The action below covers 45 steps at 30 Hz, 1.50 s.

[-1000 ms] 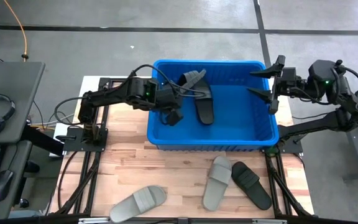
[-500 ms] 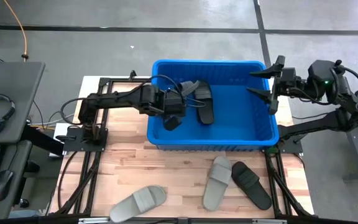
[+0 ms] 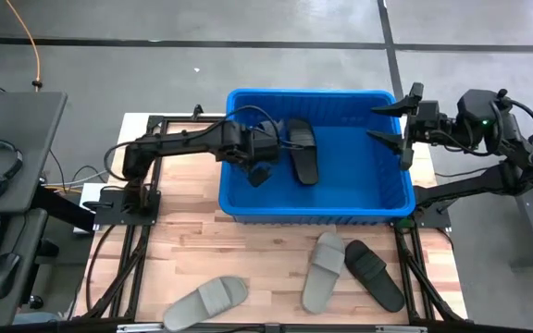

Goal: Pick and place slides into bin
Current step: Put the black slides into the blue bin

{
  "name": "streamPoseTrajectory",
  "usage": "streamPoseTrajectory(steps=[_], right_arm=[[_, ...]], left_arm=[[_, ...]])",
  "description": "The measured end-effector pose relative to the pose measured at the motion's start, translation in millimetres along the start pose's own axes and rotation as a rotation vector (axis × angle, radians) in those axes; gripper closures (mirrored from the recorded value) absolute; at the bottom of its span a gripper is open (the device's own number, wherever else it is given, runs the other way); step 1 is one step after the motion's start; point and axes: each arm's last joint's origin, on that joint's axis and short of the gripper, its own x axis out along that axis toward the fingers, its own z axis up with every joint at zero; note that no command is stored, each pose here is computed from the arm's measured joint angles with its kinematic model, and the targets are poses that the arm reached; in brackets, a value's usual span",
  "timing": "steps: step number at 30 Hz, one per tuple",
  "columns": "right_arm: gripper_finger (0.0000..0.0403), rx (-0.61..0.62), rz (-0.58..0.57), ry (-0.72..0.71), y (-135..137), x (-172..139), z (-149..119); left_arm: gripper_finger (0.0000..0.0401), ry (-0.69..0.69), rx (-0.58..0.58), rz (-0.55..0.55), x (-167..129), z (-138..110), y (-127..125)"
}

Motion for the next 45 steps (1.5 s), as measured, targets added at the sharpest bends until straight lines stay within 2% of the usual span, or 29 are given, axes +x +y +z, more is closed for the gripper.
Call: streamPoseTrajectory(steps=[13, 33, 45], right_arm=[[0.0164, 0.002, 0.000, 0.000, 0, 0, 0], [0.0164, -0.003, 0.000, 0.000, 0, 0, 0], [0.0164, -0.004, 0.000, 0.000, 0, 0, 0]], left_arm=[[0.0348, 0.071, 0.058, 0.045, 32, 7, -20], [0.0348, 0.100, -0.045, 0.082, 49, 24, 10], [0.0348, 0.151, 0.021, 0.065, 64, 25, 0]])
